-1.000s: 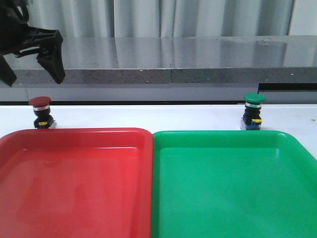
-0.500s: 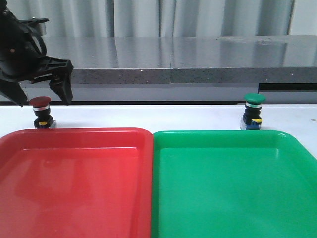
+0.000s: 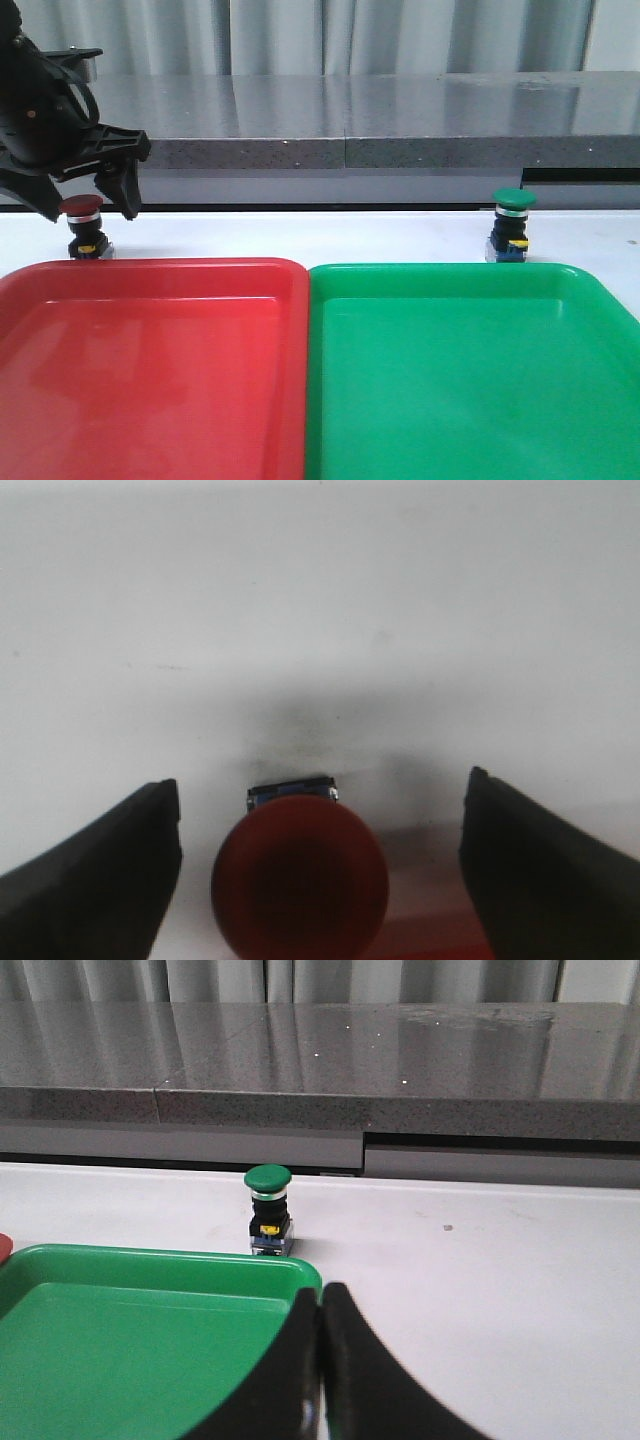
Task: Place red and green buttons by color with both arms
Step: 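Close the left gripper on the red-capped button and lift it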
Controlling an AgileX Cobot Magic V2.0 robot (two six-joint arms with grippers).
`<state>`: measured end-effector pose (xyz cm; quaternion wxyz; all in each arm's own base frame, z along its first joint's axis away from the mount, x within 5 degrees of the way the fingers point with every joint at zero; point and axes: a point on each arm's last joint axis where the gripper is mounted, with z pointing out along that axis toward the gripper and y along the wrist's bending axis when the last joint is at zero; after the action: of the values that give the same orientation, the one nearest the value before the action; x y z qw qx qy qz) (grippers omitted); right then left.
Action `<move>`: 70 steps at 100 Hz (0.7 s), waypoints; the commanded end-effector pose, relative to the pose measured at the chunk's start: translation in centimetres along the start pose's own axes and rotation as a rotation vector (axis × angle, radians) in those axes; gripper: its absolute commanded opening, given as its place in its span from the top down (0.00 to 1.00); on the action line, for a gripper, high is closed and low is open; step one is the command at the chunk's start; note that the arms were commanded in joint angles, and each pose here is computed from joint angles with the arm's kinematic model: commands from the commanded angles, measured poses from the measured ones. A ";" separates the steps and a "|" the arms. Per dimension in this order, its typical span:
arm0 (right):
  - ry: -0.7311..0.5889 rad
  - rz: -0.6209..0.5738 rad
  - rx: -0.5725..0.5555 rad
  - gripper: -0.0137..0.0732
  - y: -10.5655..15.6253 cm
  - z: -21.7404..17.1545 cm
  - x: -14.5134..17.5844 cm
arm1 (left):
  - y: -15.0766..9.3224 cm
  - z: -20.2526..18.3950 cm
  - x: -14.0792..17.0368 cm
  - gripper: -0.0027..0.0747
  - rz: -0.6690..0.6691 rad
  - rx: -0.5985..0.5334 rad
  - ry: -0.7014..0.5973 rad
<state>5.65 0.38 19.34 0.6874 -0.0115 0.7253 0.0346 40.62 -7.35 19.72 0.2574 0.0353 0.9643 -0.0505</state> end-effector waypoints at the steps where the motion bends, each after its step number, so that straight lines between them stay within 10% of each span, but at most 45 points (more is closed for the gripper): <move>1: -0.120 -0.011 0.004 0.97 0.0 -0.3 -1.4 | -0.6 -2.6 -1.9 0.38 0.002 0.017 -0.122; 38: -0.120 -0.011 0.004 0.97 0.0 -0.3 -1.4 | -0.5 -2.7 -1.9 0.71 0.003 0.016 -0.124; 70: -0.120 -0.011 0.004 0.97 0.0 -0.3 -1.4 | -0.8 -7.3 -2.6 0.75 0.005 0.027 -0.195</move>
<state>5.65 0.38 19.34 0.6874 -0.0115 0.7253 0.0346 39.99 -7.25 22.01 0.2763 0.0357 0.9589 -0.0535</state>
